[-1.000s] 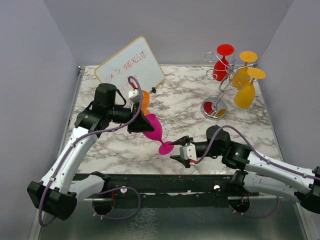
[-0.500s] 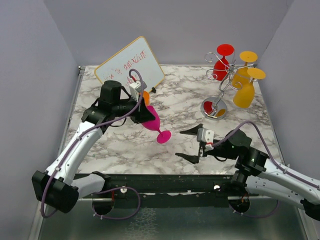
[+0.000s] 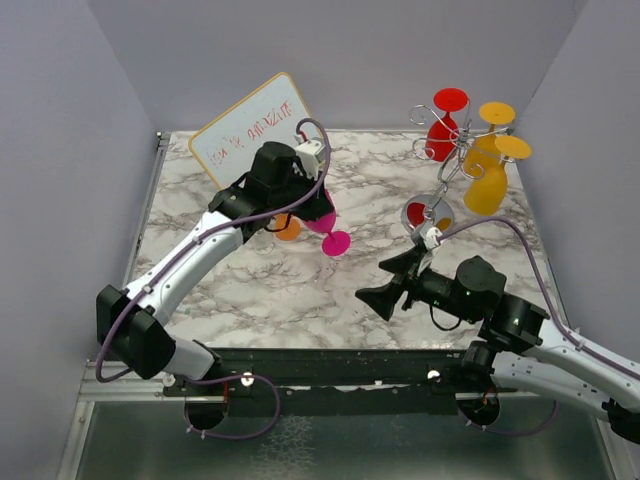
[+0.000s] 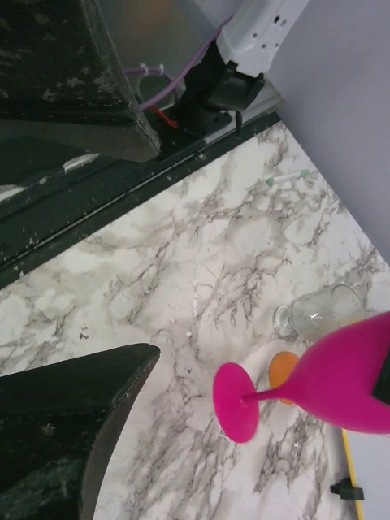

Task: Take the wine glass off the wine glass rack
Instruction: Place the wine glass at the center of the board.

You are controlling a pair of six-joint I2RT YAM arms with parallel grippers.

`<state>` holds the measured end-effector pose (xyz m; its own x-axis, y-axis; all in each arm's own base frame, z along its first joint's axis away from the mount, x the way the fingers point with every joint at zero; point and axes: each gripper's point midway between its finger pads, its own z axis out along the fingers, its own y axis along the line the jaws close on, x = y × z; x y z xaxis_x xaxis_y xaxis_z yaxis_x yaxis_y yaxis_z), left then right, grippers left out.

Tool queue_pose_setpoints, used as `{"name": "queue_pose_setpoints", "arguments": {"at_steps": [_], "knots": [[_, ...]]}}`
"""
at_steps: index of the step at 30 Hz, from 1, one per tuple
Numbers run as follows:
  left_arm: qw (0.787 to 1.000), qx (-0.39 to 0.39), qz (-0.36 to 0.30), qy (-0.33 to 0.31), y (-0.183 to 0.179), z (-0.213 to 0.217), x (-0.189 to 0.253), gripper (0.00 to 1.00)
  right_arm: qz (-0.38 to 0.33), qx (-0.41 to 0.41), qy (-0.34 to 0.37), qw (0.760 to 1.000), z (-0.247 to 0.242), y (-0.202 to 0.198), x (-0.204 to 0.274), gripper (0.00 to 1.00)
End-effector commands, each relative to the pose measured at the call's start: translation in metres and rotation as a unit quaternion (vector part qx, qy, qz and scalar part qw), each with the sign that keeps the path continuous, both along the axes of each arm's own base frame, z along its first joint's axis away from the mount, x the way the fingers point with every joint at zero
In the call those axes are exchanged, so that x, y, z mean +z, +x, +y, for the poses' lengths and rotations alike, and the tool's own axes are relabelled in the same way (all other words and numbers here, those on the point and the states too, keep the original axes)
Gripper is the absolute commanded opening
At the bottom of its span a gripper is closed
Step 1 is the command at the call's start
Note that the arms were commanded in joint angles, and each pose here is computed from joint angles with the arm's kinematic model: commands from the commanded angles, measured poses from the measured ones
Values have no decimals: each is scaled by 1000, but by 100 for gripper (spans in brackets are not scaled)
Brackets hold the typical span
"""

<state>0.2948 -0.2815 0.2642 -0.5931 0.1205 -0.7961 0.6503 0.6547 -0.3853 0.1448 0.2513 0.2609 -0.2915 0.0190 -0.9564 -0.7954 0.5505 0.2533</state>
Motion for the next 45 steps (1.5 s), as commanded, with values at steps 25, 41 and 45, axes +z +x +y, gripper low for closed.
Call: {"name": "queue_pose_setpoints", "arguments": {"at_steps": [25, 41, 45], "knots": [[958, 98, -67, 262, 95, -26, -68, 0, 86, -2, 73, 994, 4, -13, 9, 100], [960, 102, -64, 252, 110, -35, -80, 0, 98, -10, 77, 992, 5, -11, 3, 100], [963, 104, -63, 240, 114, -36, -79, 0, 100, -10, 76, 992, 5, -11, 0, 100]]}}
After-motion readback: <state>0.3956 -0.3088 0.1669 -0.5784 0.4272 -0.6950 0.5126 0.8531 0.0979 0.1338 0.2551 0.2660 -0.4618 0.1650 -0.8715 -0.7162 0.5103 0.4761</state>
